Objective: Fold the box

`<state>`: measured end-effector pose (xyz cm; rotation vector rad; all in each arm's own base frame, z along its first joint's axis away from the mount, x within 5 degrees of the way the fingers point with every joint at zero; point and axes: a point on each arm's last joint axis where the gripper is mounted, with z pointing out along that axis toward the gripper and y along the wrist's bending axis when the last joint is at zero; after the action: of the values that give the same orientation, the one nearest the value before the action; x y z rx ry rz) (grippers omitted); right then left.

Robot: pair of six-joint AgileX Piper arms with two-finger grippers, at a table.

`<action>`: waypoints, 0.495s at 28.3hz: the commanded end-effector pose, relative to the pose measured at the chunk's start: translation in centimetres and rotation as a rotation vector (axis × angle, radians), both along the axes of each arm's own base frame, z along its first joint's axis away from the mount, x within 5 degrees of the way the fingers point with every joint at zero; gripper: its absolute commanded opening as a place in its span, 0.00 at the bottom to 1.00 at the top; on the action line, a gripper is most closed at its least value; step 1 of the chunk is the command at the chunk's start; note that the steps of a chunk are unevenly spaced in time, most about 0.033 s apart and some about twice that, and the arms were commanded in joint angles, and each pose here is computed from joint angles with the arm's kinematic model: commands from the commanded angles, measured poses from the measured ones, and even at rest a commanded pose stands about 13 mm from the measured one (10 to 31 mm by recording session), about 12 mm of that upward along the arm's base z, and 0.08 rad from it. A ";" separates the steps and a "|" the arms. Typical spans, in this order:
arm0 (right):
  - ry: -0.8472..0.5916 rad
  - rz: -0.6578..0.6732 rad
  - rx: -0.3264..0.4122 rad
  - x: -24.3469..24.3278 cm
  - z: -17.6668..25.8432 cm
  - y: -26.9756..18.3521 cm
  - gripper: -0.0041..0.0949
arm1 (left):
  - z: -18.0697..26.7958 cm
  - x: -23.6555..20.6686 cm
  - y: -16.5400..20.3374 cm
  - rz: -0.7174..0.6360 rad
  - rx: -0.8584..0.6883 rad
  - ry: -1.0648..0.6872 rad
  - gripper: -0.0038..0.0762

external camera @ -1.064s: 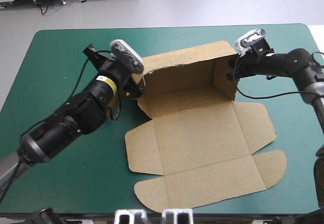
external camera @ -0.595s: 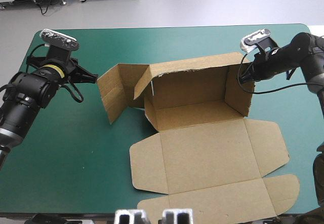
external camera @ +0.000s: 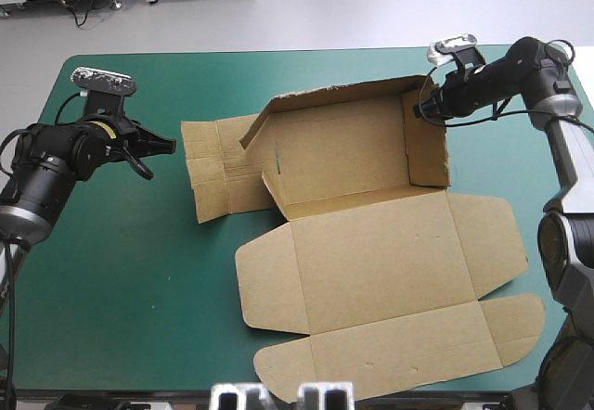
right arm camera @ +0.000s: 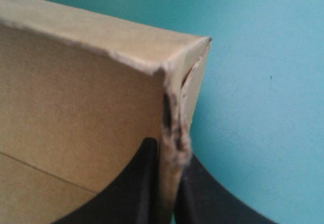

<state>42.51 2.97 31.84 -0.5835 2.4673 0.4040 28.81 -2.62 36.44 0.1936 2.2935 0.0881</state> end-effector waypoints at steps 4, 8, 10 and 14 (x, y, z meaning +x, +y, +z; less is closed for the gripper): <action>0.032 0.062 0.002 -1.0 2.3 0.2 0.63 | 1.6 -0.3 0.1 -0.016 0.017 -0.097 0.06; 0.023 0.023 0.024 -1.5 4.4 0.3 0.73 | 1.7 -0.2 0.1 -0.018 0.015 -0.111 0.06; -0.004 0.022 0.030 -1.9 5.4 0.4 0.72 | 1.8 -0.2 0.0 -0.018 0.014 -0.115 0.06; -0.031 0.037 0.020 -2.6 6.4 0.8 0.72 | 1.8 -0.2 0.0 -0.018 0.014 -0.115 0.06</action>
<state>41.90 3.12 34.11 -0.5921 2.5247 0.4308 28.96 -2.61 36.03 0.2145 2.2955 0.1024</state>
